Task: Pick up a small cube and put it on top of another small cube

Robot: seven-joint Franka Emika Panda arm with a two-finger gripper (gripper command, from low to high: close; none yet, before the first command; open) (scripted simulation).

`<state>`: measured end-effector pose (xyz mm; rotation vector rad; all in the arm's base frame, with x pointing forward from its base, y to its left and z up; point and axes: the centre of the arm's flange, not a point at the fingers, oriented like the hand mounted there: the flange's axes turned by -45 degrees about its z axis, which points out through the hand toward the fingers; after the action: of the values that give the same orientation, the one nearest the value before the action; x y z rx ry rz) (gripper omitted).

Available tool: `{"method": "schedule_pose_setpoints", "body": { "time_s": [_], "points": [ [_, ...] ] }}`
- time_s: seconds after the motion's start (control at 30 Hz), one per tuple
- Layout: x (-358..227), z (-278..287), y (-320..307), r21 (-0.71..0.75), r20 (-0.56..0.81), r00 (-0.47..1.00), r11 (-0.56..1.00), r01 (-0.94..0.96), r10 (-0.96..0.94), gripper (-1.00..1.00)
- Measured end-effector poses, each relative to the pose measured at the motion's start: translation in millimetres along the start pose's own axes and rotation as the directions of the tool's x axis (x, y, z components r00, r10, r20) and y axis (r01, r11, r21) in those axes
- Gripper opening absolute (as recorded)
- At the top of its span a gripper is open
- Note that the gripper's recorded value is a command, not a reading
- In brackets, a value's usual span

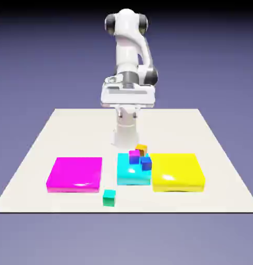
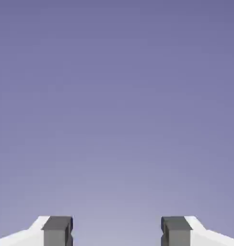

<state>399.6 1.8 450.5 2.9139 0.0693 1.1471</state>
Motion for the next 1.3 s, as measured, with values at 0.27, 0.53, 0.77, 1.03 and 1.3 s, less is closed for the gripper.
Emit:
{"method": "schedule_pose_setpoints", "body": {
  "time_s": [0.27,0.53,0.77,1.03,1.3],
  "points": [
    [0.4,88.3,22.2,-0.004,0.307,0.95,0.999,-0.054,0.053,0.0],
    [-24.6,178.6,46.9,-0.032,0.582,0.807,0.995,-0.098,0.098,0.0],
    [-66.5,253.3,67.5,-0.067,0.775,0.619,0.99,-0.12,0.128,0.0],
    [-141.5,320.7,71.7,-0.082,0.831,0.539,0.989,-0.124,0.137,-1.0],
    [-82.0,254.8,61.5,-0.078,0.831,0.537,0.986,-0.15,0.148,-1.0]
  ]
}}
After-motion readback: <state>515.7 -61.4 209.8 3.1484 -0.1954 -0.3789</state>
